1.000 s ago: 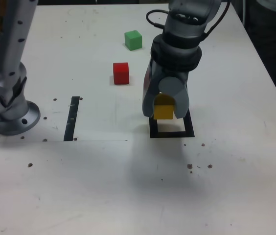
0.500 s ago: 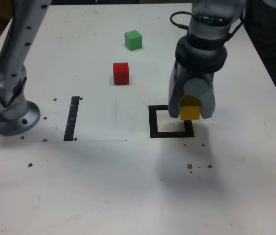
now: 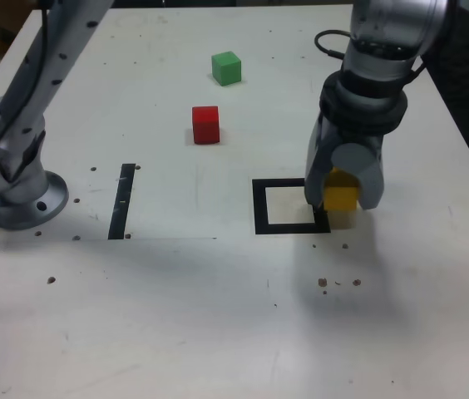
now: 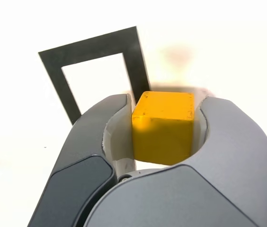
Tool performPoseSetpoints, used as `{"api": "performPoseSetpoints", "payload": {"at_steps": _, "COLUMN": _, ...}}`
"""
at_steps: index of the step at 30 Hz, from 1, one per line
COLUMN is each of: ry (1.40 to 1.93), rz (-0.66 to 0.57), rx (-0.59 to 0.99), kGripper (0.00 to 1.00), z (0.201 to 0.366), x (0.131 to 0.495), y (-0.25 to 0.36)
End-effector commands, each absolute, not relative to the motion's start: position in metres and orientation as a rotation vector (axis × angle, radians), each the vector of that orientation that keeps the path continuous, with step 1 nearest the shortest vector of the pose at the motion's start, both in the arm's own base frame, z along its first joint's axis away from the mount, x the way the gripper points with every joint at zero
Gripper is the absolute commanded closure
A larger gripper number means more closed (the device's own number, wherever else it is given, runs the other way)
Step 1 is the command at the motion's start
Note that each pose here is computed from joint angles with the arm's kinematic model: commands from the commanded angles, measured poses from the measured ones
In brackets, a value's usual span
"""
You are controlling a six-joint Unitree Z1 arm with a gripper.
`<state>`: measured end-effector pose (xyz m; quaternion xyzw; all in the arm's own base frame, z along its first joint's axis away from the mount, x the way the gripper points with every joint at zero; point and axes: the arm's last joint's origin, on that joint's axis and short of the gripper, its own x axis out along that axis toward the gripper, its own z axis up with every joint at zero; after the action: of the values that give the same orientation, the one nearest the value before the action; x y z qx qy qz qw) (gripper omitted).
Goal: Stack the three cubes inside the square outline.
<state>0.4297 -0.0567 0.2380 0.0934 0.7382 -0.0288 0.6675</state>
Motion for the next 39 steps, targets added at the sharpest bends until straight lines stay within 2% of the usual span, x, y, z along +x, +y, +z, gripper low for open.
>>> {"api": "performPoseSetpoints", "payload": {"at_steps": 1, "ry": 1.666, "rz": -0.064, "rx": 0.219, "kGripper": 0.71, "z": 0.235, "x": 0.433, "y": -0.056}}
{"api": "performPoseSetpoints", "payload": {"at_steps": 10, "ry": 1.712, "rz": -0.081, "rx": 0.218, "kGripper": 0.42, "z": 0.223, "x": 0.437, "y": -0.054}}
{"api": "performPoseSetpoints", "payload": {"at_steps": 14, "ry": 1.706, "rz": -0.095, "rx": 0.225, "kGripper": 0.23, "z": 0.223, "x": 0.439, "y": -0.054}}
{"api": "performPoseSetpoints", "payload": {"at_steps": 17, "ry": 1.694, "rz": -0.091, "rx": 0.238, "kGripper": 0.14, "z": 0.229, "x": 0.438, "y": -0.053}}
{"api": "performPoseSetpoints", "payload": {"at_steps": 21, "ry": 1.68, "rz": -0.069, "rx": 0.264, "kGripper": 0.07, "z": 0.242, "x": 0.433, "y": -0.05}}
{"api": "performPoseSetpoints", "payload": {"at_steps": 24, "ry": 1.681, "rz": -0.041, "rx": 0.292, "kGripper": 0.03, "z": 0.258, "x": 0.423, "y": -0.047}}
{"api": "performPoseSetpoints", "payload": {"at_steps": 28, "ry": 1.713, "rz": 0.004, "rx": 0.301, "kGripper": 0.01, "z": 0.283, "x": 0.394, "y": -0.03}}
{"api": "performPoseSetpoints", "payload": {"at_steps": 31, "ry": 1.742, "rz": 0.038, "rx": 0.267, "kGripper": 0.01, "z": 0.295, "x": 0.367, "y": -0.008}}
{"api": "performPoseSetpoints", "payload": {"at_steps": 35, "ry": 1.771, "rz": 0.09, "rx": 0.194, "kGripper": 0.01, "z": 0.299, "x": 0.329, "y": 0.027}}
{"api": "performPoseSetpoints", "payload": {"at_steps": 39, "ry": 1.76, "rz": 0.139, "rx": 0.123, "kGripper": 0.01, "z": 0.29, "x": 0.299, "y": 0.057}}
